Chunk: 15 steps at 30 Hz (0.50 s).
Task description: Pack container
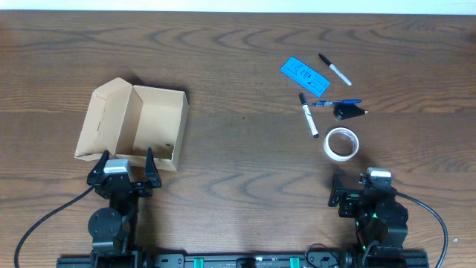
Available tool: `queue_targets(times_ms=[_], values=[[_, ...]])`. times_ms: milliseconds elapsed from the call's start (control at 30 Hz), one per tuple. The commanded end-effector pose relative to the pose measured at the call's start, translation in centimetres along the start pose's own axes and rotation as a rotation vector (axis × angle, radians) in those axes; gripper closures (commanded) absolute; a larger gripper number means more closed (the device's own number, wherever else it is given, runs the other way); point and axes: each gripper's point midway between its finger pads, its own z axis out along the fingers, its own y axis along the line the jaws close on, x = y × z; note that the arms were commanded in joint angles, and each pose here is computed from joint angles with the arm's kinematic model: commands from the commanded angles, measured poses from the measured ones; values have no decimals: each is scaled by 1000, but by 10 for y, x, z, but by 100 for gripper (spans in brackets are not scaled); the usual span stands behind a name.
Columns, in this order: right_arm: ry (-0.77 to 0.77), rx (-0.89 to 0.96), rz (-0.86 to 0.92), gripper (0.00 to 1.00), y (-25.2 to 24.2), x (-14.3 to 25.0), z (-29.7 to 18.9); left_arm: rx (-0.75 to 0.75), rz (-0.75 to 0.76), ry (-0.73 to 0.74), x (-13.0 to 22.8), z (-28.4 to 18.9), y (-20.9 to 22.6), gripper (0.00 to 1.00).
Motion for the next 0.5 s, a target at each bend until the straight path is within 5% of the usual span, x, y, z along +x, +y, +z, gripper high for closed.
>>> queue_targets(times_ms=[0, 467], values=[[1, 1, 2, 1, -1, 1, 0, -21, 15, 60, 19, 1, 4, 5], [1, 1, 2, 1, -1, 1, 0, 7, 0, 58, 18, 1, -1, 5]])
